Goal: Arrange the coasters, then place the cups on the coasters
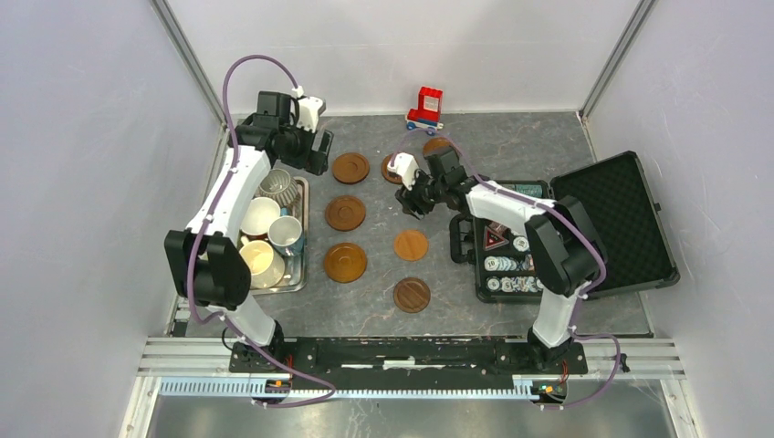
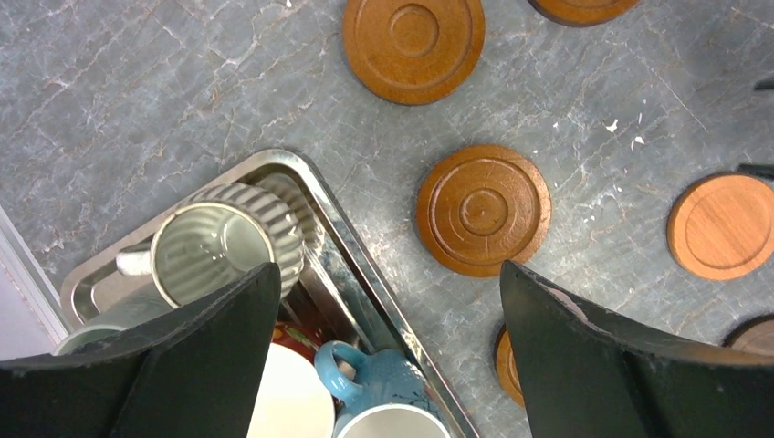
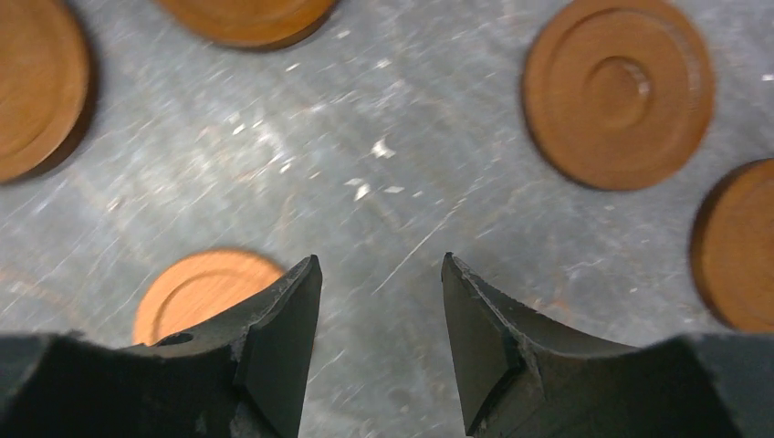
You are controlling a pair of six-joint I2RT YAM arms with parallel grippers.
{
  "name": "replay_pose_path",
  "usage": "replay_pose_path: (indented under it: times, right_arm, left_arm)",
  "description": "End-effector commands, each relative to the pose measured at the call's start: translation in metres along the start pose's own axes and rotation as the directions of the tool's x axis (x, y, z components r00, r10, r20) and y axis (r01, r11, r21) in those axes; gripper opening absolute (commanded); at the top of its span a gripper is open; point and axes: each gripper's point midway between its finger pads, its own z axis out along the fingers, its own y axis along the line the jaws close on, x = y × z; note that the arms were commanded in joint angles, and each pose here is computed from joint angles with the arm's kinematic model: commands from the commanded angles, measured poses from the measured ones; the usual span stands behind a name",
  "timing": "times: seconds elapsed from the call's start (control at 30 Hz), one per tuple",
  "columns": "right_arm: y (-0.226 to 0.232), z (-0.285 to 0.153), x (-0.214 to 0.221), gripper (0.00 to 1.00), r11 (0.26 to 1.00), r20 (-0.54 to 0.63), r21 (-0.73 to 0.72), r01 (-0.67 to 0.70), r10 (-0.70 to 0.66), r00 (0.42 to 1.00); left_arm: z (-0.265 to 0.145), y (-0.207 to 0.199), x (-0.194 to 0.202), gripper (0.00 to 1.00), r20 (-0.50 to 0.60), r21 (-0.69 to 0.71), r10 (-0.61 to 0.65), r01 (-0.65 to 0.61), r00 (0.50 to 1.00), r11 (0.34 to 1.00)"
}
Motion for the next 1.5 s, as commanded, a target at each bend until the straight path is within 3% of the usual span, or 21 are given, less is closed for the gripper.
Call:
replay_pose_path:
  times: [0.0, 0.37, 0.8, 1.07, 1.23, 1.47]
  right_arm:
    - [-0.055, 0.016, -0.034, 0.58, 0.982, 0.090, 0.178, -0.058, 0.043, 0.995]
    - [-0.135, 0.041, -0.046, 0.61, 0.893, 0.179, 0.381, -0.238, 0.181, 0.967]
    - [-0.175, 0.081, -0.045, 0.61, 0.868, 0.203, 0.434, -0.242, 0.167, 0.965]
    - [-0.157, 0.079, -0.008, 0.53, 0.887, 0.116, 0.369, -0.277, 0.252, 0.961]
    - [-0.121, 0.072, 0.022, 0.47, 0.916, 0.034, 0.281, -0.287, 0.289, 0.957]
    - [-0.091, 0.049, 0.047, 0.46, 0.920, -0.016, 0.263, -0.292, 0.306, 0.952]
  left_arm:
    - [-0.002, 0.006, -0.024, 0.96, 0.056, -0.006, 0.008, -0.007, 0.998, 1.000]
    - [0.003, 0.012, -0.025, 0.96, 0.044, -0.032, -0.006, 0.007, 0.999, 0.999]
    - [0.001, 0.017, -0.030, 0.96, 0.038, -0.045, -0.010, 0.012, 0.999, 0.999]
    - [-0.001, 0.018, -0.032, 0.97, 0.040, -0.045, -0.011, 0.013, 0.999, 0.999]
    - [-0.002, 0.019, -0.033, 0.96, 0.044, -0.049, -0.012, 0.014, 0.999, 0.999]
    - [-0.004, 0.015, -0.030, 0.97, 0.045, -0.036, -0.023, 0.024, 0.999, 0.999]
